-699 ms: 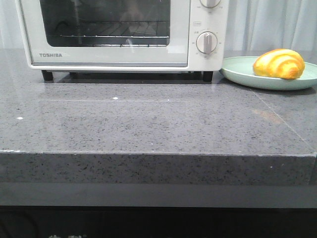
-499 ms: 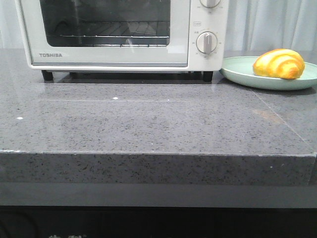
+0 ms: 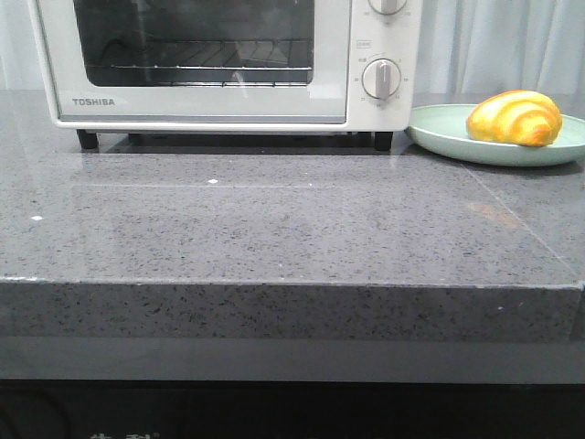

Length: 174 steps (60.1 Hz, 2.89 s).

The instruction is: Put bread in oven

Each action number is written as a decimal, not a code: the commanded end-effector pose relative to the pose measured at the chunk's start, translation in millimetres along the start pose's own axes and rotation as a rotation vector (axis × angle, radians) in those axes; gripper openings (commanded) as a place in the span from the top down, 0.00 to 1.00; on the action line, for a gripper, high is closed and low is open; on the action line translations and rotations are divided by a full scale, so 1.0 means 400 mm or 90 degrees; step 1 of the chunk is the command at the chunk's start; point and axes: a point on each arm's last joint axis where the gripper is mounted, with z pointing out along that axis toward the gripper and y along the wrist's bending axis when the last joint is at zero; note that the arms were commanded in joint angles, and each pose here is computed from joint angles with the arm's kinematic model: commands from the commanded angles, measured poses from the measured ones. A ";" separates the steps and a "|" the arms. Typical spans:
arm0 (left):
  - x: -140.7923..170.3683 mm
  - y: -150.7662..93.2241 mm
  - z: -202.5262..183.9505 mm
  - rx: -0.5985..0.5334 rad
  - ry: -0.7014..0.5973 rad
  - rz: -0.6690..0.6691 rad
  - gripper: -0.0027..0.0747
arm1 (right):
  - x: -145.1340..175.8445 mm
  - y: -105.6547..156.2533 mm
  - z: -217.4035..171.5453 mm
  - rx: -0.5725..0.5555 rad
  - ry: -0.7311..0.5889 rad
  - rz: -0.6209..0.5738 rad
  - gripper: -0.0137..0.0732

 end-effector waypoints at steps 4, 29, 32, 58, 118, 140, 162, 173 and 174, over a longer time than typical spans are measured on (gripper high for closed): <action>-0.017 -0.001 -0.003 0.003 -0.060 -0.004 0.99 | -0.027 -0.001 -0.006 0.006 -0.071 -0.005 0.91; -0.031 -0.001 -0.005 0.003 -0.101 -0.004 0.99 | -0.031 -0.002 -0.006 0.006 -0.083 -0.004 0.91; -0.036 -0.001 -0.006 0.004 -0.114 -0.004 0.99 | -0.036 -0.002 -0.007 0.007 -0.096 -0.004 0.91; -0.282 -0.022 -0.069 0.007 -0.290 0.047 0.99 | -0.236 0.008 -0.058 -0.001 -0.117 -0.007 0.91; -0.558 -0.373 0.481 0.286 -0.073 0.067 0.99 | -0.355 0.012 0.019 -0.004 -0.025 0.006 0.91; -0.534 -0.412 0.549 0.289 -0.026 0.078 0.99 | -0.354 0.012 0.019 -0.004 -0.023 0.006 0.91; -0.504 -0.411 0.557 0.282 0.039 0.093 0.99 | -0.354 0.012 0.019 -0.004 -0.023 0.006 0.91; -0.476 -0.422 0.543 0.288 0.118 0.114 0.99 | -0.354 0.012 0.019 -0.004 -0.023 0.006 0.91; -0.474 -0.425 0.539 0.290 0.126 0.117 0.99 | -0.354 0.012 0.019 -0.004 -0.023 0.006 0.91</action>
